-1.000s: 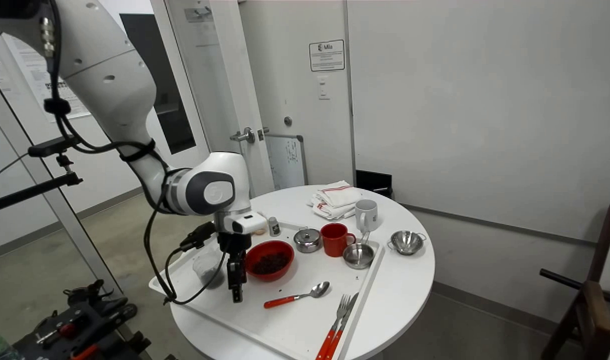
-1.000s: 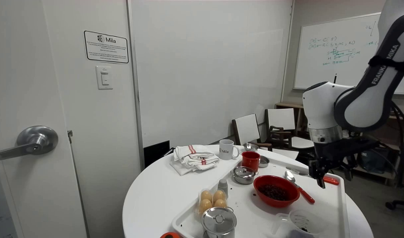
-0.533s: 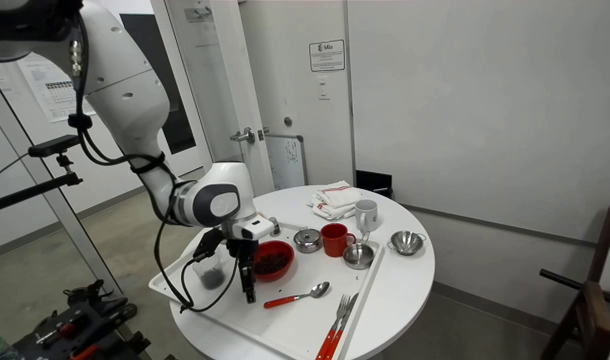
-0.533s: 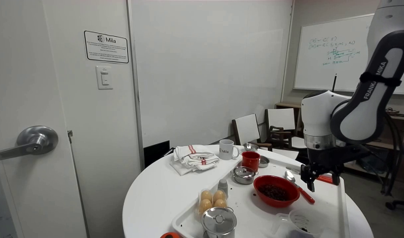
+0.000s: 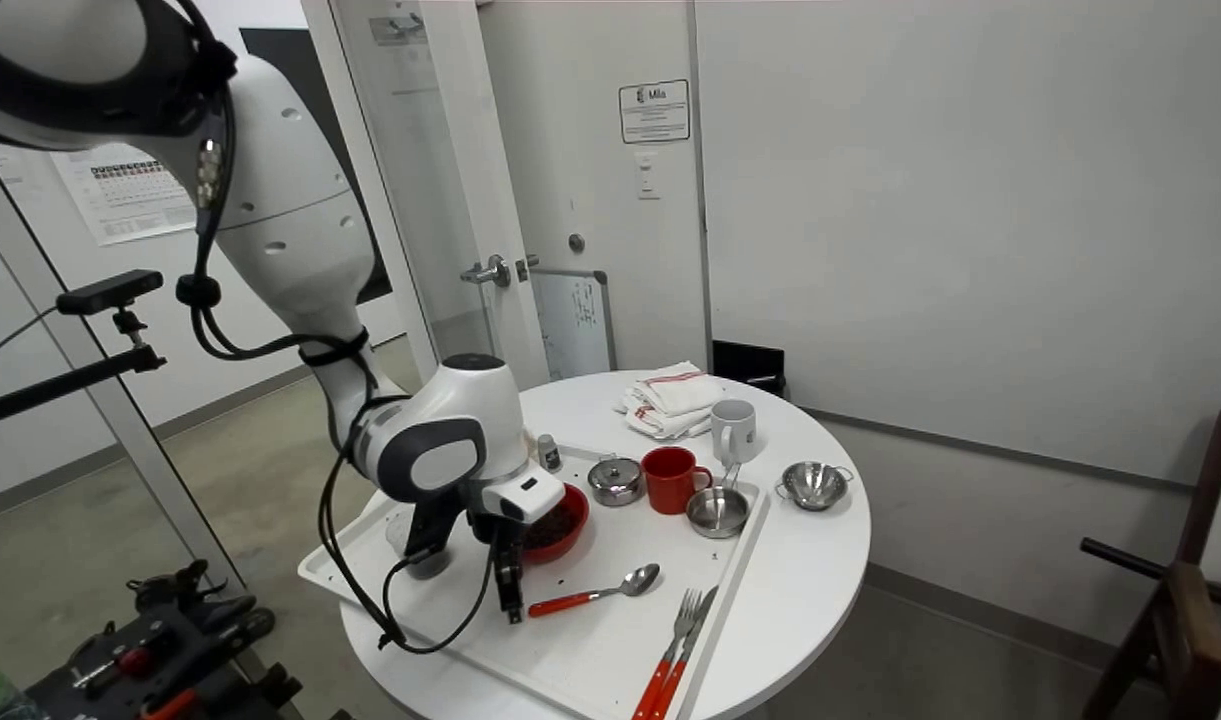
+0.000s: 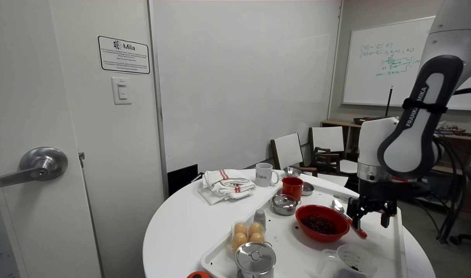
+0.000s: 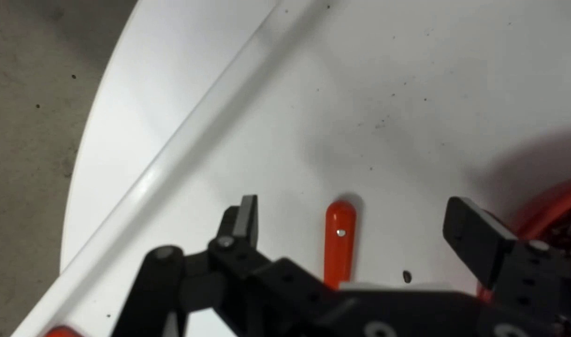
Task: Use the spoon to stir the contents of the red bowl
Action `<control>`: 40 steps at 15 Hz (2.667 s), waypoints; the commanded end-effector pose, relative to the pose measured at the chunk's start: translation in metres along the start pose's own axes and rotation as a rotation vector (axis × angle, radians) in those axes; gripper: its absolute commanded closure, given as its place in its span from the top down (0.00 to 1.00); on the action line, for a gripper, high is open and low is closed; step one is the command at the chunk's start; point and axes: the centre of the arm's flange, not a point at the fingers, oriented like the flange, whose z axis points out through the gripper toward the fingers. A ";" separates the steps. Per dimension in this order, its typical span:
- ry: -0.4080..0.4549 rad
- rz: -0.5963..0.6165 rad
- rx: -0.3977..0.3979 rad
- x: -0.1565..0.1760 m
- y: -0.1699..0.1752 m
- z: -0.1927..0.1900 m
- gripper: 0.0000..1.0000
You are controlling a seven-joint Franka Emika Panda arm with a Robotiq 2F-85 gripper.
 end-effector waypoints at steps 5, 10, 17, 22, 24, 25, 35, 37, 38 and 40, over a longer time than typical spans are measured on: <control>-0.018 0.017 0.080 0.016 0.016 0.017 0.68; 0.016 0.028 0.092 0.022 0.022 0.012 0.31; 0.002 -0.030 0.072 0.024 0.002 0.020 0.70; -0.003 -0.046 0.055 0.029 -0.005 0.026 0.40; -0.005 -0.043 0.051 0.031 -0.003 0.029 0.21; -0.007 -0.041 0.049 0.031 -0.002 0.031 0.13; -0.022 -0.004 0.032 0.027 0.010 0.009 0.05; 0.000 0.014 0.012 0.023 0.016 -0.017 0.05; 0.021 0.022 -0.003 0.016 0.021 -0.040 0.05; 0.053 0.033 -0.052 0.008 0.026 -0.074 0.05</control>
